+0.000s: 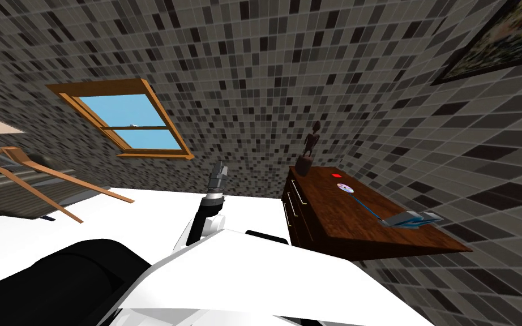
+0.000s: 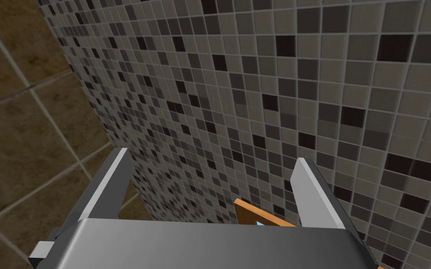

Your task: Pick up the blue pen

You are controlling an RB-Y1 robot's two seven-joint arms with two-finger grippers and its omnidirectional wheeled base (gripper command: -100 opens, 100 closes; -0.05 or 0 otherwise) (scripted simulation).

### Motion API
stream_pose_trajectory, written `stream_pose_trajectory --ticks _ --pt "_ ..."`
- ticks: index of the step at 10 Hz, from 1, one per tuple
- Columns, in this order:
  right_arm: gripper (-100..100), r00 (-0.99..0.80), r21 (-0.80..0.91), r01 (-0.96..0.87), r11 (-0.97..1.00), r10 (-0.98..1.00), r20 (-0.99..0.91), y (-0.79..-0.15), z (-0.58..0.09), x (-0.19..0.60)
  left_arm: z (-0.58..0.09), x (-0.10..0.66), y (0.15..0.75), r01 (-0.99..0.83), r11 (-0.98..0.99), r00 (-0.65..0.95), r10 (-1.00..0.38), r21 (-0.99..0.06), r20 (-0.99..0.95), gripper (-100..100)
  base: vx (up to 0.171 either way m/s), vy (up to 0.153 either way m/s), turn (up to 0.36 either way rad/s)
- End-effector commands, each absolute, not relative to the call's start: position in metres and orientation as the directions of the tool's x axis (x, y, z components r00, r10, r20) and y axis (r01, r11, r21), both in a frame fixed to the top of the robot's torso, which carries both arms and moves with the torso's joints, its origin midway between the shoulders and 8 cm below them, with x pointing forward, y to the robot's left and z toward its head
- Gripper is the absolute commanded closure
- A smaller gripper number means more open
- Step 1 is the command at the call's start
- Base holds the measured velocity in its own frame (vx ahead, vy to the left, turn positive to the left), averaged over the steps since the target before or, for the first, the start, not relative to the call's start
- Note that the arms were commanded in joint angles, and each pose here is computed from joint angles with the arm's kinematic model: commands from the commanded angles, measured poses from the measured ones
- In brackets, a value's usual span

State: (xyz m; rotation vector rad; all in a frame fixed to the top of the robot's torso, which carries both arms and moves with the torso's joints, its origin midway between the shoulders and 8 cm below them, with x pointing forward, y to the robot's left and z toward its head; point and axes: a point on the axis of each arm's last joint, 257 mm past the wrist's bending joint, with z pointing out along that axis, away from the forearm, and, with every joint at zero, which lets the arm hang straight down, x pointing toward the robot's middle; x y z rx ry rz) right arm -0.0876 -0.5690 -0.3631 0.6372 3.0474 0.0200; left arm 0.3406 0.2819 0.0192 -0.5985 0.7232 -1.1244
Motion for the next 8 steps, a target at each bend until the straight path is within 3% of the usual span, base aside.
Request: stream_pose_trajectory --ticks 1,8 --pt "-100 -0.925 -0.019 0.381 0.924 0.381 -0.002 -0.586 -0.354 -0.090 0.019 0.341 0.282 0.583 0.324 0.255 -0.944 -0.745 -0.211 0 0.060 0.007 0.080" --pt "-100 -0.955 -0.098 0.287 0.953 0.292 0.047 -0.625 -0.332 -0.071 0.019 0.341 0.282 0.583 0.324 0.255 -0.944 -0.745 -0.211 0 0.081 0.008 0.045"
